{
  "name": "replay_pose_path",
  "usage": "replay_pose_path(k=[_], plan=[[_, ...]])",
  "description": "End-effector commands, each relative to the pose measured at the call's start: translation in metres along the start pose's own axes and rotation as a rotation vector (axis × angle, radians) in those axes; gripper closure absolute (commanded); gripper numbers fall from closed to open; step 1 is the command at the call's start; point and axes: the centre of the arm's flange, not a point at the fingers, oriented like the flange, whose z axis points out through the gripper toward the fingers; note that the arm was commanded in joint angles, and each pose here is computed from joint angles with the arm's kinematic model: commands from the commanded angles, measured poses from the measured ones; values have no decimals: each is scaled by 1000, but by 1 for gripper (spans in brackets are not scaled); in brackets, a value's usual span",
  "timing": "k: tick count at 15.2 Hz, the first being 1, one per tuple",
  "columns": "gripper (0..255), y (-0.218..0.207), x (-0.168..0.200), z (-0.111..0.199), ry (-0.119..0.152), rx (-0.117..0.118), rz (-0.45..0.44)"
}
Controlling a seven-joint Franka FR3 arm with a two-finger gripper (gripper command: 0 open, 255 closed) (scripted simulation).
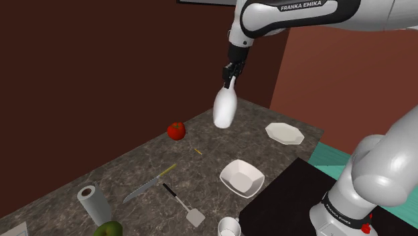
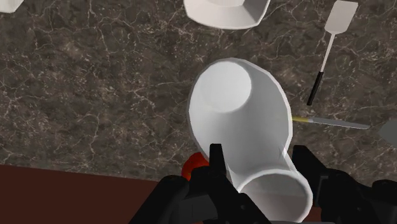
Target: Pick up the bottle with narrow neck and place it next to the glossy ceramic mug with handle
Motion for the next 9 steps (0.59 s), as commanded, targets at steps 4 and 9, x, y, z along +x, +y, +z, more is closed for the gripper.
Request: replay_pose_path(k=[4, 9], plan=[[255, -66, -12, -3, 1, 0, 1], [255, -131, -22, -5, 1, 0, 1]])
